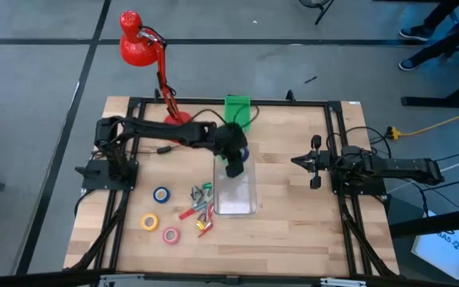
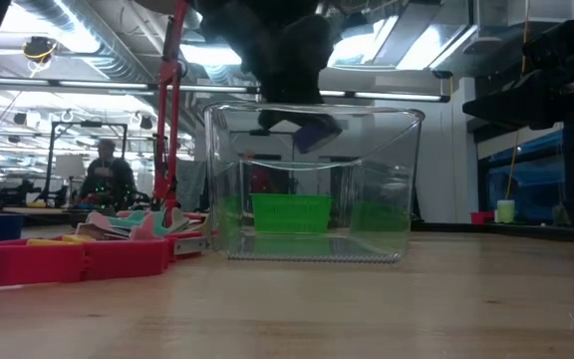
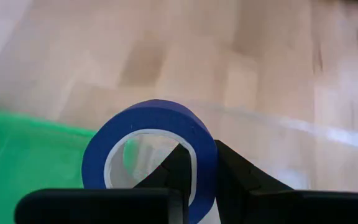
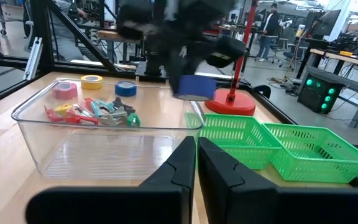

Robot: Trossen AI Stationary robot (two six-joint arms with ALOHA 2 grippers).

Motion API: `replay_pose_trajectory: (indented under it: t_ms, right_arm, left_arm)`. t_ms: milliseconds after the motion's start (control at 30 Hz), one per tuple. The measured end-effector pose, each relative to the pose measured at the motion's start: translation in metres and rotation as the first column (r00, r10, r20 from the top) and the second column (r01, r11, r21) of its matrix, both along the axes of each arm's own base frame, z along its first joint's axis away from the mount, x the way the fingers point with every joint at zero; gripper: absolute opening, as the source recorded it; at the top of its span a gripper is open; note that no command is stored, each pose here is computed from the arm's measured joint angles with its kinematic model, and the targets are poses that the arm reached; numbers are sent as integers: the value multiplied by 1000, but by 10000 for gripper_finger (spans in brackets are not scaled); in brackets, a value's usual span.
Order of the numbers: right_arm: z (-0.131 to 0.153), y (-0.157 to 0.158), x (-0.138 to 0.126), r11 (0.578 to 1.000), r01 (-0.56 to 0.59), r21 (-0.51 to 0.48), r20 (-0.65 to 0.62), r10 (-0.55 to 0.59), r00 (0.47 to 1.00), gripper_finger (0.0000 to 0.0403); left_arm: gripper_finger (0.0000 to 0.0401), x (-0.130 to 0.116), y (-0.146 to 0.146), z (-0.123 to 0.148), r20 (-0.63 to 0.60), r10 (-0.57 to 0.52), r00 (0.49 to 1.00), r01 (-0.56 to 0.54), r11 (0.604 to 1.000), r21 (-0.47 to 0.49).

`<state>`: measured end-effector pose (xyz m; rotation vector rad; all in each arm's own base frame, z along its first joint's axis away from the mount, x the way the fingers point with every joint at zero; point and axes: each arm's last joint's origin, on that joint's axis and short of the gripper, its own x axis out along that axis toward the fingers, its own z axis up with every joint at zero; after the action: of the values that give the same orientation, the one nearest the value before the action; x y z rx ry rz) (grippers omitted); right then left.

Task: Pick and place Stapler, Stapler remover, tape
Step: Put the bottom blue tape into the transparent bin

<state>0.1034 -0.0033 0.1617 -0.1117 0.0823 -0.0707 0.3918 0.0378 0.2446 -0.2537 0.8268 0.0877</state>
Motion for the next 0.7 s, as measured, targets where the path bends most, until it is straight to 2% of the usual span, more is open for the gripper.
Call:
replay_pose_trajectory:
  t_ms: [100, 167, 267, 400, 600, 700]
  right_arm:
    - [0, 0, 0, 1000, 0, 0, 0, 0, 1000, 21]
    - [0, 0, 0, 1000, 0, 0, 0, 0, 1000, 21]
    - [0, 0, 0, 1000, 0, 0, 0, 0, 1000, 21]
    - [0, 0, 0, 1000, 0, 0, 0, 0, 1000, 21]
    - [0, 0, 0, 1000, 0, 0, 0, 0, 1000, 21]
    - [0, 0, 0, 1000, 0, 0, 0, 0, 1000, 21]
  left_arm:
    - [44, 2, -27, 1, 4, -159, 987, 157, 982, 104]
    - [44, 2, -39, 1, 2, -208, 978, 207, 971, 123]
    - [39, 0, -44, 0, -26, -207, 978, 208, 970, 122]
    - [40, -4, -42, -3, -71, -140, 988, 147, 983, 112]
    - [43, -4, -37, -3, -76, -117, 990, 125, 986, 106]
    - [39, -3, -39, -6, -79, -121, 990, 126, 990, 59]
